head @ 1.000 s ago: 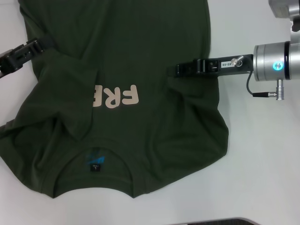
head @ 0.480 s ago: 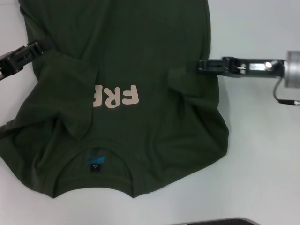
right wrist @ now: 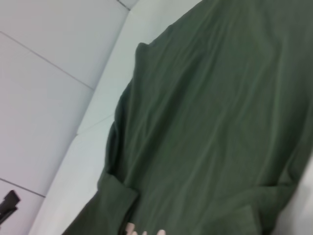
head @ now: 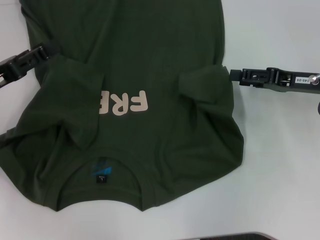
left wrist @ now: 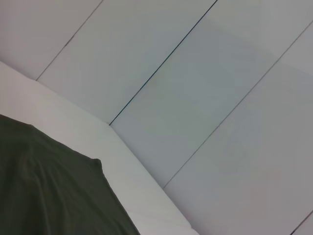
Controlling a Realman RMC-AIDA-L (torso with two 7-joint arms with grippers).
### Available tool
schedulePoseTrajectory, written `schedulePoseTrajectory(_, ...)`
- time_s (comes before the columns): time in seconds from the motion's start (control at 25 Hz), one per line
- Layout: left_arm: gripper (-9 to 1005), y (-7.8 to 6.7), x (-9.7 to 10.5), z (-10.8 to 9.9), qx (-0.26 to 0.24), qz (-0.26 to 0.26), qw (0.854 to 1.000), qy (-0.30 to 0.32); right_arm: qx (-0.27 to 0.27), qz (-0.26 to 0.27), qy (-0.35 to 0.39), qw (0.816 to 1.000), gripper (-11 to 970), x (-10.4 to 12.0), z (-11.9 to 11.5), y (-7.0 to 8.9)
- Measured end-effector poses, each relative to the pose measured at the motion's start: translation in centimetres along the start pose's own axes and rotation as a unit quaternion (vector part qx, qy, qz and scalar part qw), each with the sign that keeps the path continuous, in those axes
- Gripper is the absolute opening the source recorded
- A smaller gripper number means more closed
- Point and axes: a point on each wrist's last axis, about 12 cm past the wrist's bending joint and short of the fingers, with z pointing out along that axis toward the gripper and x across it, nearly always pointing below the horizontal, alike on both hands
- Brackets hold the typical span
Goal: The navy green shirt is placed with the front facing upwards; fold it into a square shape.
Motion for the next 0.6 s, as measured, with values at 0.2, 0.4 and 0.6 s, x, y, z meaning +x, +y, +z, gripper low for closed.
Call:
schedulePoseTrajectory(0.2, 872, 0.0, 0.0, -0.1, -0.001, 0.0, 1.0, -0.002, 0.018, 0.012, 0.008, 1.0, 689, 0.2, -0.1, -0.5)
schedulePoseTrajectory(0.4, 871, 0.0, 0.0, -0.2, -0.001, 0.0, 1.0, -0.002, 0.023, 0.012, 0.016, 1.0, 688, 0.3, 0.7, -0.4)
schedulePoseTrajectory(0.6, 871, 0.0, 0.0, -0.1, -0.001, 0.0, 1.0, -0.002, 0.022, 0.008, 0.026, 0.999, 688, 0.3, 2.0, 0.0)
